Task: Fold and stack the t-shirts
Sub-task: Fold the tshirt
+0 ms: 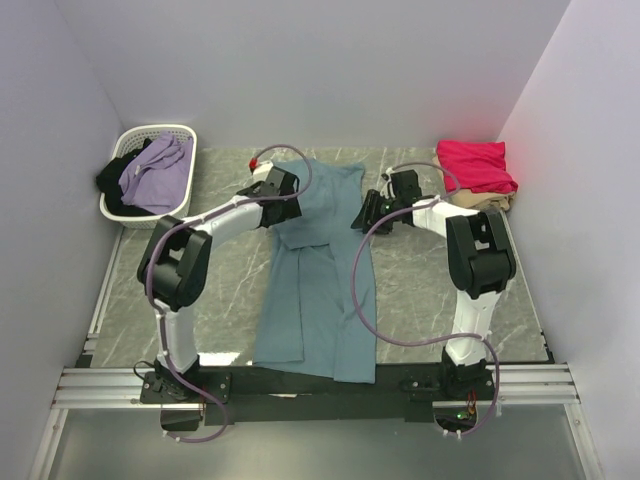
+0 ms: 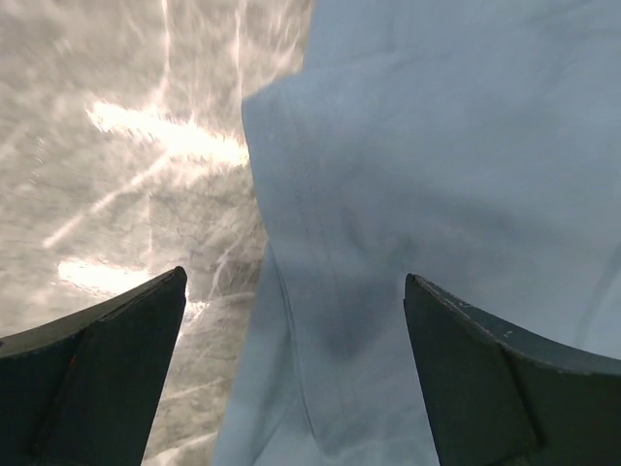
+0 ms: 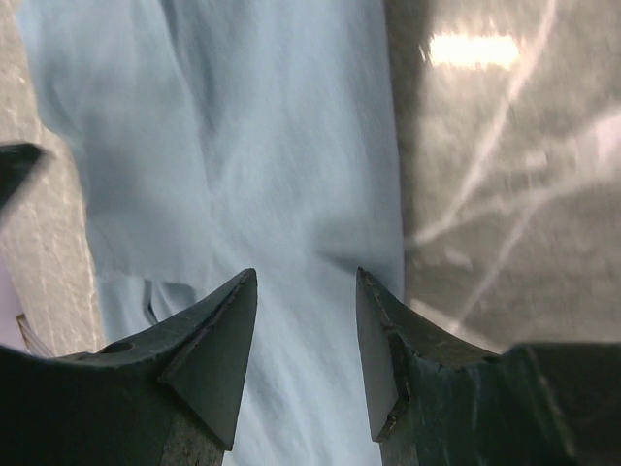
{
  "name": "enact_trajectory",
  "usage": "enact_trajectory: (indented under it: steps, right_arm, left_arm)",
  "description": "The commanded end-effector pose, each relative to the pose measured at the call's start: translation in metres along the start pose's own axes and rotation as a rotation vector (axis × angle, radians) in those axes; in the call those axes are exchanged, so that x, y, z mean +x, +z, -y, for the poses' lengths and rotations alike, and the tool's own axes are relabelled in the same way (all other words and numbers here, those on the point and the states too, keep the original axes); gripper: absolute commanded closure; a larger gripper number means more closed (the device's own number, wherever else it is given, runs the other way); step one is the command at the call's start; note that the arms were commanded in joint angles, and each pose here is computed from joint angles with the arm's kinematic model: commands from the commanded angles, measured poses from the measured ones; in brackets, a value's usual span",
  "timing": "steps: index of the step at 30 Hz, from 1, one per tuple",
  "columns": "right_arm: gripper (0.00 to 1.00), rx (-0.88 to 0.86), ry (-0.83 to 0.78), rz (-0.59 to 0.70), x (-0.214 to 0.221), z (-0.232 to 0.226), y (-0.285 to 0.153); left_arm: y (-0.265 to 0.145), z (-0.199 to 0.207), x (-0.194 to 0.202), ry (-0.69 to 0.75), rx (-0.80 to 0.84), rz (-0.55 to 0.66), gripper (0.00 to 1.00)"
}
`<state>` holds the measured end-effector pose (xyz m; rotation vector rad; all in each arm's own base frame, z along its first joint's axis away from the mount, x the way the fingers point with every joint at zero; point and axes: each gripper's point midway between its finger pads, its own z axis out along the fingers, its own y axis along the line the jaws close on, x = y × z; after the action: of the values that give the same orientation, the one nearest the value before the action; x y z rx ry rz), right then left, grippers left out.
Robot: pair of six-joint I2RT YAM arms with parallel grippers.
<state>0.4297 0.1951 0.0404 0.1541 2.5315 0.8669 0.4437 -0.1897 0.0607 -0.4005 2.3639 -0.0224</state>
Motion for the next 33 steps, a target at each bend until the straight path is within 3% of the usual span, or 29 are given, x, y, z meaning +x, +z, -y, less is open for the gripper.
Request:
enact_trajectory:
  steps: [1, 6, 12, 18, 25, 29, 33]
  right_arm:
    - [0.47, 0.015, -0.056, 0.061, -0.005, -0.015, -0.031]
    - [0.47, 0.075, -0.062, 0.085, 0.008, -0.014, -0.059]
    - [0.46, 0.142, -0.02, 0.017, 0.057, 0.002, -0.084]
    - [0.46, 0.124, -0.02, -0.062, 0.126, -0.003, -0.104]
    - [0.45, 0.109, -0.103, -0.12, 0.182, -0.026, -0.127]
    - [0.42, -0.033, -0.172, -0.139, 0.207, -0.062, -0.142]
    - [0.42, -0.197, -0.167, -0.176, 0.23, -0.09, -0.14]
  left_arm:
    - [-0.042, 0.004, -0.054, -0.03, 0.056, 0.151, 0.01]
    - [-0.058, -0.009, -0.028, -0.032, 0.095, 0.086, 0.0]
    - [-0.076, -0.052, 0.067, -0.043, 0.12, -0.075, 0.01]
    - [-0.117, -0.052, 0.136, -0.002, 0.158, -0.177, 0.01]
    - [-0.155, -0.061, 0.172, 0.017, 0.165, -0.228, 0.01]
    - [-0.172, -0.064, 0.186, 0.016, 0.177, -0.243, 0.01]
    - [-0.182, -0.07, 0.178, -0.009, 0.138, -0.182, 0.01]
